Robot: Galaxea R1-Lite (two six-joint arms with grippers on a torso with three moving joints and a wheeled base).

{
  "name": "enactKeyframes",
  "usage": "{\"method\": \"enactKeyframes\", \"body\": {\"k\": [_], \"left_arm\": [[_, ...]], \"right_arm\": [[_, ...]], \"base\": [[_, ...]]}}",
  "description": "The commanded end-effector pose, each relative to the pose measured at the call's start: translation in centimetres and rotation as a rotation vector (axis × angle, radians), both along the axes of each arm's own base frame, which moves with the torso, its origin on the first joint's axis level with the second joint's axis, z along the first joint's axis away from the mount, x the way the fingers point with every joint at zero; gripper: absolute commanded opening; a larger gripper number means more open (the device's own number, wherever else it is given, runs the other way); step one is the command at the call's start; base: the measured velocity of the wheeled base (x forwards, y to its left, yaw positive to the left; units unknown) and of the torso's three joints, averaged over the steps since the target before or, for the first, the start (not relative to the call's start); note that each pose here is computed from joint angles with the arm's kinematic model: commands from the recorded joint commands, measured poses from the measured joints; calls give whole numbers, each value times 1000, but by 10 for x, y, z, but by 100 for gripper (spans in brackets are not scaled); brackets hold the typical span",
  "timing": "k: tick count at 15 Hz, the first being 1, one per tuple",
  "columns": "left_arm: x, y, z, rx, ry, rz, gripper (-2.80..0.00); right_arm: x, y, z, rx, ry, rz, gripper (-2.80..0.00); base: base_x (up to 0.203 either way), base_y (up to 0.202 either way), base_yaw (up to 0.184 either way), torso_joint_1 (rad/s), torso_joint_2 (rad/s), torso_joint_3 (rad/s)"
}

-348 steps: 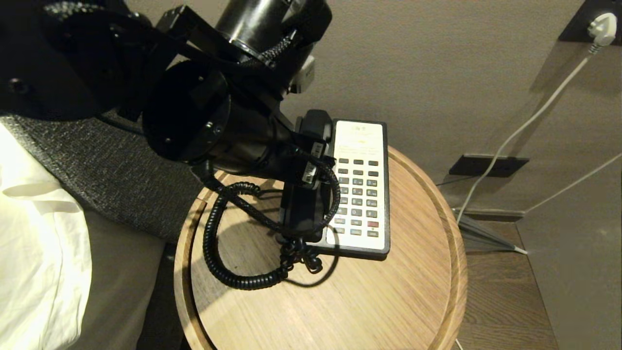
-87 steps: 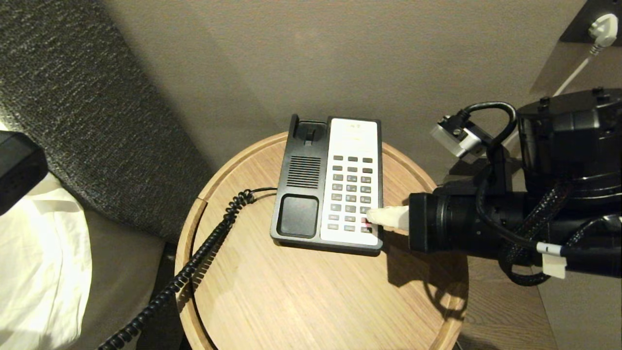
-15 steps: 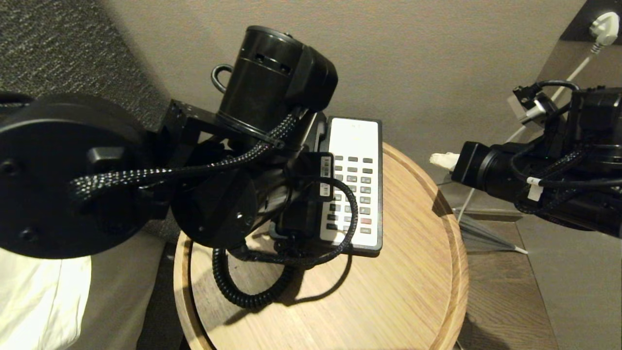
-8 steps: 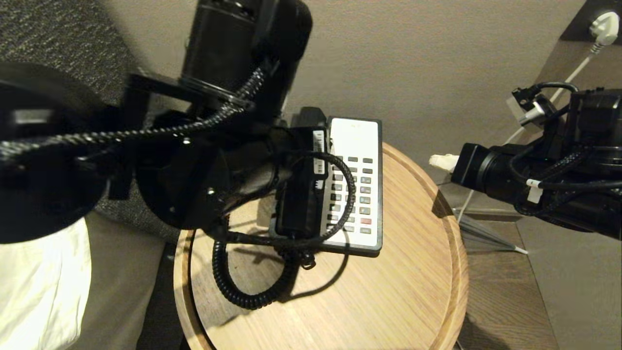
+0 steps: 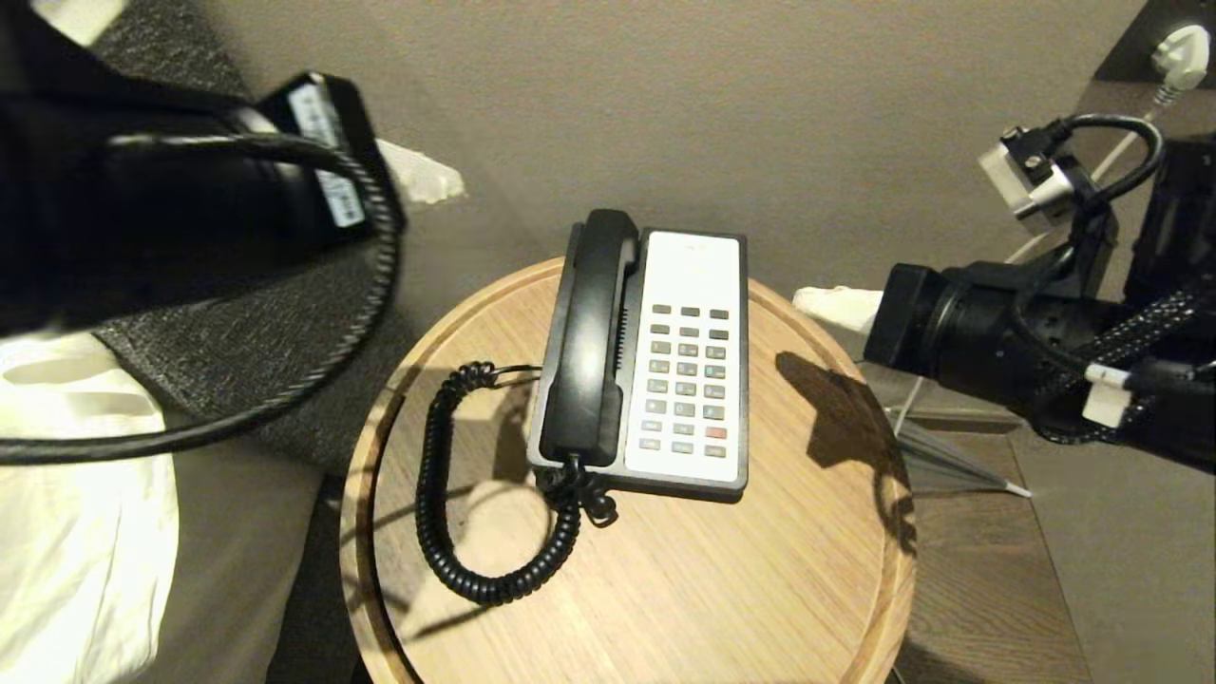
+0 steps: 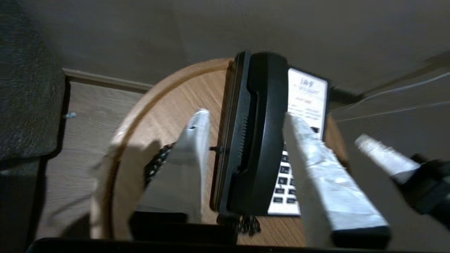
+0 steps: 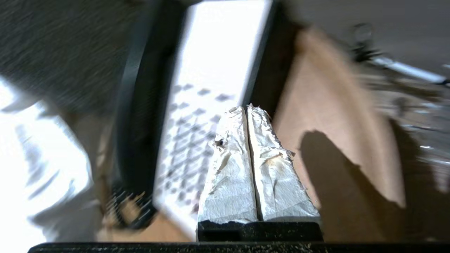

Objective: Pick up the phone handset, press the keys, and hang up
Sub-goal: End the call using the dial pad

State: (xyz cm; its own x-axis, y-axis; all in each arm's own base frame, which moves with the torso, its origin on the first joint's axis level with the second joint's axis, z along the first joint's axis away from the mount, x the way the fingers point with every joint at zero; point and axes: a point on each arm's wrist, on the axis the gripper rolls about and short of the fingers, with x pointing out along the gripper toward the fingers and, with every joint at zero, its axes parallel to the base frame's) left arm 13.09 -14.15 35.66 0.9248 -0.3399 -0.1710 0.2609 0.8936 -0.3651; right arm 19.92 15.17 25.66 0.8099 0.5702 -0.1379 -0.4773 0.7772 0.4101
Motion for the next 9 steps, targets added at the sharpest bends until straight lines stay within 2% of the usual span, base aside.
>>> {"method": "enactKeyframes", "body": {"k": [1,4,6,9], "left_arm": [[-47,67,13,-133,-90,34,-280],[-79,108,-7,-198,-110,59,-280],[-88,117,-23,-208,-96,57,-280],[-89,117,-24,-236,-86,54,-280]], "right_arm": [[-20,0,4,-3,3,48,-280],[-28,-1,0,-49,60,79,-280],[-32,4,-5,-64,92,119,-280],[-32,14,-12,-81,118,149,-280]], "base": [[0,0,0,0,0,0],[0,0,0,0,0,0],[0,0,0,0,0,0],[0,0,0,0,0,0]]}}
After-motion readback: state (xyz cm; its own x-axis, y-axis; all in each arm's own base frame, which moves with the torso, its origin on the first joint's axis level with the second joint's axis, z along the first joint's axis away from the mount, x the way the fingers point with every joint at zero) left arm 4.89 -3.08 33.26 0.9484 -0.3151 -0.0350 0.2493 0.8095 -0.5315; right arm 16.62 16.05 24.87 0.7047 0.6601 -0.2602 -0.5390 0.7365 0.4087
